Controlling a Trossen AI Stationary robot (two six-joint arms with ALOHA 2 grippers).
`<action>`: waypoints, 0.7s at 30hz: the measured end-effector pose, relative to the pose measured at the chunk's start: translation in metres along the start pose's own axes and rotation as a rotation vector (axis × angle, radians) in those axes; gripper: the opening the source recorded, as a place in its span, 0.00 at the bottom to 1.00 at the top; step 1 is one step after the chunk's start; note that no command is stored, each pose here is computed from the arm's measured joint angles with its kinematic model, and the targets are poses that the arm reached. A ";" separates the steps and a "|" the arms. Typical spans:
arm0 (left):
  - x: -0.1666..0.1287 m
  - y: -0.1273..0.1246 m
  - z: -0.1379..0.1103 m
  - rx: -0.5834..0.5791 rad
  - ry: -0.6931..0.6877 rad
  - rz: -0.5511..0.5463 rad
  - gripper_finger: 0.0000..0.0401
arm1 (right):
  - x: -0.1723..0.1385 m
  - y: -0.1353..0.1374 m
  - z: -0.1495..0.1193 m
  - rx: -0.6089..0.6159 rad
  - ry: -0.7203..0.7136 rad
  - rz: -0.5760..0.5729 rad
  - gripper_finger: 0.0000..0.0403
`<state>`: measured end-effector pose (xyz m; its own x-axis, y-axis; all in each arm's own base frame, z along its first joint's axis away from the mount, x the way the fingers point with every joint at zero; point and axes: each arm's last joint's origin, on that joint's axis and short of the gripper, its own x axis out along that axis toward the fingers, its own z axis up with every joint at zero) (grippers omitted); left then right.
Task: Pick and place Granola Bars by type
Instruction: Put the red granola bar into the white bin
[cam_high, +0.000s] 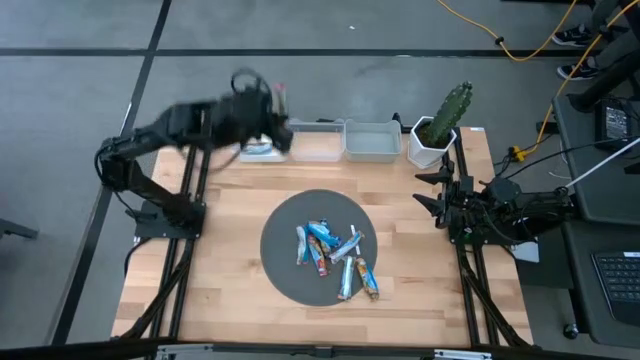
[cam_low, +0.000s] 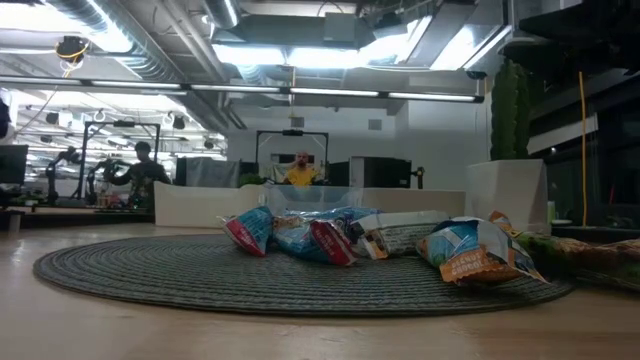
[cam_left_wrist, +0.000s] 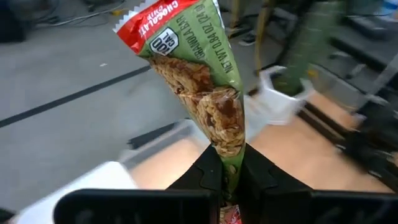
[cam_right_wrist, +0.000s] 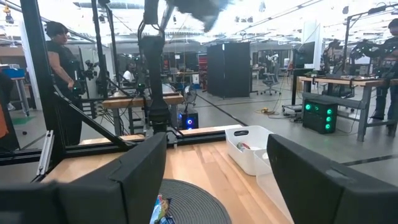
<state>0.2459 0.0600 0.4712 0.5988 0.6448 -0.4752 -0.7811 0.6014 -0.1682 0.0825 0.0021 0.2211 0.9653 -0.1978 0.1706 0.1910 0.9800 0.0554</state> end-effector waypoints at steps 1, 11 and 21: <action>0.006 0.011 0.006 -0.007 0.011 0.016 0.03 | 0.000 0.000 0.000 0.000 0.000 0.000 0.69; 0.038 0.072 0.017 0.096 0.144 0.165 0.03 | 0.000 0.000 -0.001 0.072 0.012 -0.003 0.69; 0.130 0.135 -0.088 0.063 0.584 0.290 0.03 | 0.000 -0.001 -0.008 0.047 0.075 -0.041 0.69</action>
<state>0.2031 0.1836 0.3110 0.1571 0.4335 -0.8873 -0.8737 0.4800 0.0798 0.0833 0.0011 0.2135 0.9678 -0.2335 0.0937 0.2234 0.9688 0.1069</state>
